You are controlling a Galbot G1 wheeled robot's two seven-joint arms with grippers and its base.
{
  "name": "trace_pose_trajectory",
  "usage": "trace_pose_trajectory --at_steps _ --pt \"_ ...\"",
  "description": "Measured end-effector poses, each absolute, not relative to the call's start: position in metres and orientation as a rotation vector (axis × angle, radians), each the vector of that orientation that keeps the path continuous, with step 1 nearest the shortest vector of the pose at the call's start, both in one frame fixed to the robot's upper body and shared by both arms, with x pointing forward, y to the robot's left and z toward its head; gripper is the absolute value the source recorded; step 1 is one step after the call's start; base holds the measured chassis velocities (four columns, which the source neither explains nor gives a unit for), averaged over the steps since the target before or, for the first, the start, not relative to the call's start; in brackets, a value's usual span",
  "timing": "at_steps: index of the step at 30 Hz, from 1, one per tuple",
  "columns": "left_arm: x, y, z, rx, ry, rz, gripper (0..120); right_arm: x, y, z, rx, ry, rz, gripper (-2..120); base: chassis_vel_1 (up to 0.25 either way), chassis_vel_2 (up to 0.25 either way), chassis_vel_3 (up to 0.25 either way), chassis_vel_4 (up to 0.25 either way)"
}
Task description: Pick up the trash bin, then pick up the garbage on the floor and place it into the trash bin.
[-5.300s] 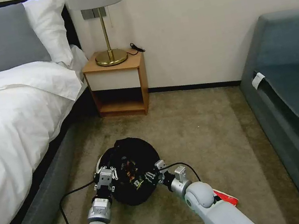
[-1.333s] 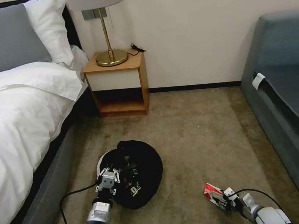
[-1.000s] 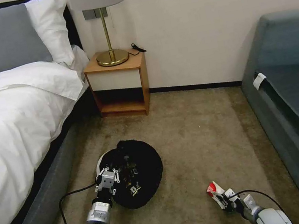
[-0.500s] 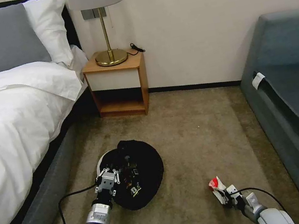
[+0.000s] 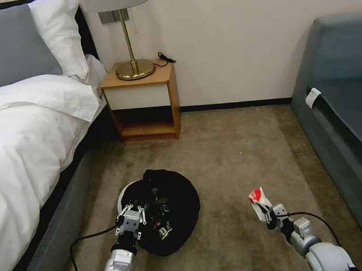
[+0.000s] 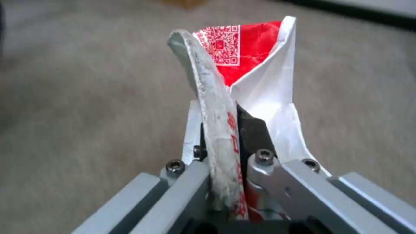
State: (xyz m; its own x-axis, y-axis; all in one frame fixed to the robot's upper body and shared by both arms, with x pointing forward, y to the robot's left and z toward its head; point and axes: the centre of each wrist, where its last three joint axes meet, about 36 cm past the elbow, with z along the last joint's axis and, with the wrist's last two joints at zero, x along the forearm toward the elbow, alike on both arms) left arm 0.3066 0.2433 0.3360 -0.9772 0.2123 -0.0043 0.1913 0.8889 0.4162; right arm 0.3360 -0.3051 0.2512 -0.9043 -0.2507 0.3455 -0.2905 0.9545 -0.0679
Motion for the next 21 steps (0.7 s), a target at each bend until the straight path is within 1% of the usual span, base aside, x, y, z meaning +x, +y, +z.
trace_pose_trajectory --at_steps 1,2,4,8,12,16,18,21 --pt "0.302 0.241 0.335 0.326 2.997 0.656 6 0.339 -0.290 0.266 0.440 -2.842 0.142 0 0.000 0.000 0.000 0.000" --pt "0.302 0.241 0.335 0.326 2.997 0.656 6 0.339 -0.290 0.266 0.440 -2.842 0.142 0 0.000 0.000 0.000 0.000" --pt "0.297 0.239 0.335 0.333 2.995 0.661 6 0.341 -0.265 0.291 0.493 -2.917 0.089 0 0.000 0.000 0.000 0.000" --pt "0.294 0.238 0.334 0.337 2.995 0.664 6 0.340 -0.246 0.308 0.538 -2.953 0.051 0 0.000 0.000 0.000 0.000" --pt "0.291 0.236 0.334 0.340 2.993 0.666 6 0.333 -0.206 0.334 0.674 -2.988 -0.060 0 0.000 0.000 0.000 0.000" --pt "0.291 0.234 0.335 0.338 2.991 0.660 6 0.327 -0.193 0.341 0.734 -2.979 -0.123 0 0.000 0.000 0.000 0.000" --pt "0.292 0.229 0.336 0.341 2.987 0.654 6 0.317 -0.178 0.343 0.832 -2.945 -0.189 0 0.000 0.000 0.000 0.000" --pt "0.292 0.226 0.336 0.343 2.986 0.650 6 0.312 -0.169 0.341 0.890 -2.922 -0.213 0 0.000 0.000 0.000 0.000"
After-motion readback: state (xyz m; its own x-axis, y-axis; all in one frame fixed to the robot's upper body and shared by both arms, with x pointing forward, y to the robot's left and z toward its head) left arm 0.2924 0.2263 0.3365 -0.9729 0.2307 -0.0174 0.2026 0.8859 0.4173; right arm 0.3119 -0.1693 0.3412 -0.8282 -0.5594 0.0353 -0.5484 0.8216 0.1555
